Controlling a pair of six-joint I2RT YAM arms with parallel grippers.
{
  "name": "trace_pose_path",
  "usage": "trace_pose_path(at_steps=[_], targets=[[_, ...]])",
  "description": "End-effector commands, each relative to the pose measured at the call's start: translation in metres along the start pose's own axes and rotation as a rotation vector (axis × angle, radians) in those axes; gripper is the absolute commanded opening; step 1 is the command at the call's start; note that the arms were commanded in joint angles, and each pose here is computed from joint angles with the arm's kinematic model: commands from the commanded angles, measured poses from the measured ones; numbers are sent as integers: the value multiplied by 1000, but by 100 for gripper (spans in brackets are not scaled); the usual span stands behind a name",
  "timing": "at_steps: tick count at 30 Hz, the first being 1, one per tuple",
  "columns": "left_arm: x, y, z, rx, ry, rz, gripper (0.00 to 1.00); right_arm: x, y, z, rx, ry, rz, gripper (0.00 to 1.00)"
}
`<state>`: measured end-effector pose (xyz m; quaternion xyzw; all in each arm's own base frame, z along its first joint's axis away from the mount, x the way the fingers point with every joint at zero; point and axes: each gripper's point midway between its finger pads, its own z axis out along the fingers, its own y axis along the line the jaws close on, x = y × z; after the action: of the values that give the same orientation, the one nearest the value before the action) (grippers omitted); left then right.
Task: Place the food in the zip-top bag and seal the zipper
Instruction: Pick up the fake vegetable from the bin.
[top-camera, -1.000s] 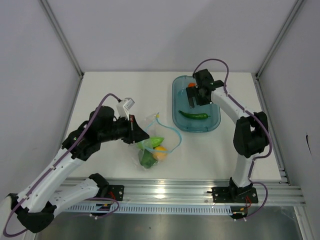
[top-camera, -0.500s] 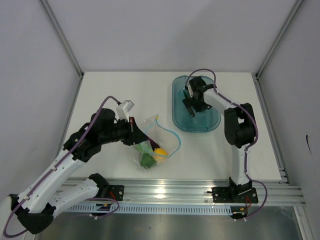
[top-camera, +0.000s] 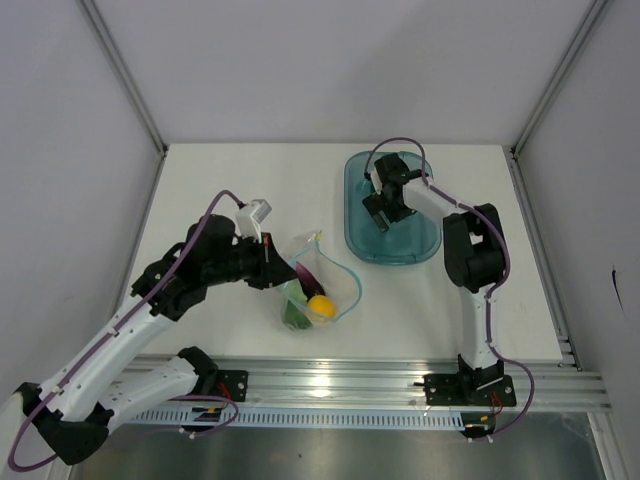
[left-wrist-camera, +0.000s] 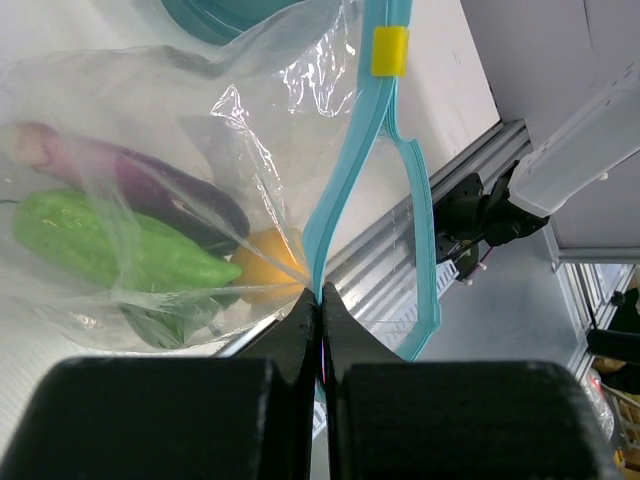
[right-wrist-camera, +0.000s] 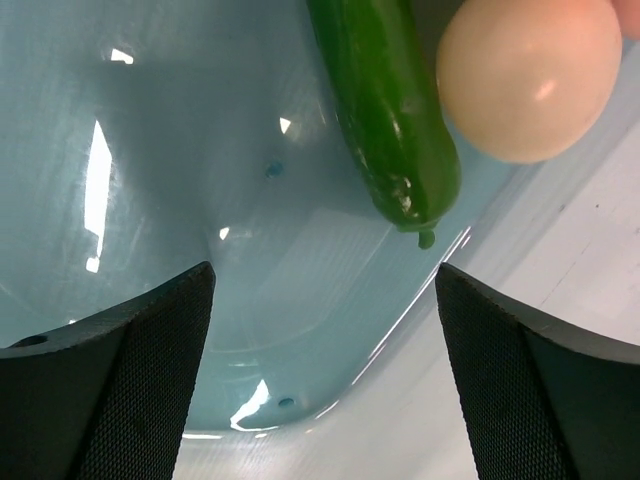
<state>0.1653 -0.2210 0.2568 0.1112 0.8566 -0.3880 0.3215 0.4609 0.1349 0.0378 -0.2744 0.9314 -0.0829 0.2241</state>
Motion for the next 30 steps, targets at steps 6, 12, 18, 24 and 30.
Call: trace_pose_path(at_steps=[6,12,18,24,30], targets=[[-18,-5,0,19,-48,43,1,-34,-11,14,3,-72,31,92],[-18,0,1,3,-50,38,1,-48,-11,24,-46,-94,51,90],[-19,1,3,5,-44,33,0,-54,-8,29,-124,-108,94,81],[-20,3,5,3,-41,29,1,-47,2,33,-211,-95,123,63],[-20,2,4,11,-42,27,0,-32,10,34,-252,-59,137,28]])
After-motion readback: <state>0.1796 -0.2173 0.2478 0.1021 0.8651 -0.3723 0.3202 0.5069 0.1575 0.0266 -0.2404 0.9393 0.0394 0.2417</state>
